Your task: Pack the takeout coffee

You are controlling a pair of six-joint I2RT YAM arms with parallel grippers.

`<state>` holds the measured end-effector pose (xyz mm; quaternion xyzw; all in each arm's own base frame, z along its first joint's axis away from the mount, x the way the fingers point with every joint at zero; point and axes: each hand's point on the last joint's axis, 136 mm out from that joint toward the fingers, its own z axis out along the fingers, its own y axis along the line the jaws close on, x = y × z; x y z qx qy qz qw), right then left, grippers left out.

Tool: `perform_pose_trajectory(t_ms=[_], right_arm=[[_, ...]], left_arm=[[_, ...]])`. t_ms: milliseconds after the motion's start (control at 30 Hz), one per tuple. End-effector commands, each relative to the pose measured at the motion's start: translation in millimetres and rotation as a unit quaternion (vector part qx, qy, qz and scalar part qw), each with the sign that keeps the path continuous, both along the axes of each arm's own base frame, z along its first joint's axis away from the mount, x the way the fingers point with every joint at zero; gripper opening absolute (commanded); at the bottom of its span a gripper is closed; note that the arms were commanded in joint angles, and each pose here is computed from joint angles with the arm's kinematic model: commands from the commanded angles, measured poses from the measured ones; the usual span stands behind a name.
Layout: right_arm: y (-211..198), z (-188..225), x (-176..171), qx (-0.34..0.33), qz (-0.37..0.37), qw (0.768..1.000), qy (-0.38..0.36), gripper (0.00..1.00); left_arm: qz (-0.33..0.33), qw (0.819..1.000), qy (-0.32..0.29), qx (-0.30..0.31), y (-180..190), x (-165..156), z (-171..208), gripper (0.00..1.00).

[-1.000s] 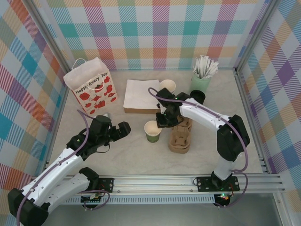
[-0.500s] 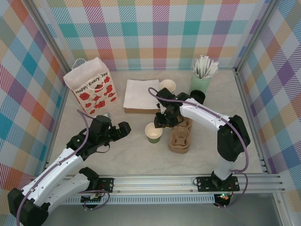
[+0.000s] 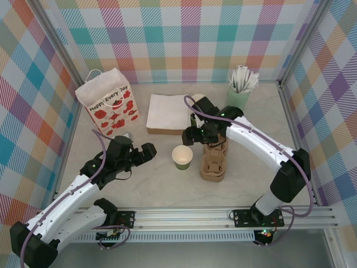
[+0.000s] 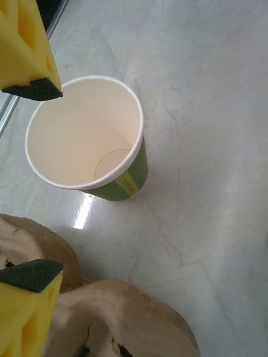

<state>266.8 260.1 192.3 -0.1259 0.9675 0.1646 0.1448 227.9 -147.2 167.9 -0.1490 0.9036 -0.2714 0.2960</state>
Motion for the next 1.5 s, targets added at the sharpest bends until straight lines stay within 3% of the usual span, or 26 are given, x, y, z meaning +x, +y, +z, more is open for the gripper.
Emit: perform_pose_trajectory(t_ms=[0,267,500,733,900,1000,1133,1467], right_arm=[[-14.0,34.2,0.5,-0.008,0.002,0.999,-0.049,0.84],[-51.9,74.1,8.4,0.001,-0.034,0.994,-0.104,0.99],[-109.2,79.4,17.1,0.015,-0.107,0.988,-0.107,1.0],[-173.0,56.3,25.2,0.05,-0.207,0.973,-0.088,0.97],[-196.7,27.3,34.3,0.108,-0.263,0.957,-0.05,0.88],[-208.4,9.0,44.7,0.172,-0.304,0.937,-0.019,0.79],[-221.4,-6.6,61.8,0.237,-0.342,0.909,-0.001,0.74],[-255.1,-44.3,105.1,0.181,-0.374,0.909,0.017,0.61]], left_arm=[[-0.009,0.999,-0.014,-0.029,-12.4,4.9,14.4,1.0],[-0.011,0.999,-0.011,-0.028,-14.7,6.5,12.7,1.0],[-0.012,1.0,-0.008,-0.027,-15.3,6.9,10.6,1.0],[-0.013,1.0,-0.003,-0.025,-16.1,7.4,6.6,1.0],[-0.014,1.0,-0.001,-0.025,-16.9,7.3,4.1,1.0],[-0.013,1.0,-0.001,-0.025,-16.7,7.5,3.5,1.0],[-0.013,1.0,0.001,-0.023,-16.2,6.7,1.9,1.0],[-0.013,1.0,0.004,-0.023,-17.0,7.2,-3.0,1.0]])
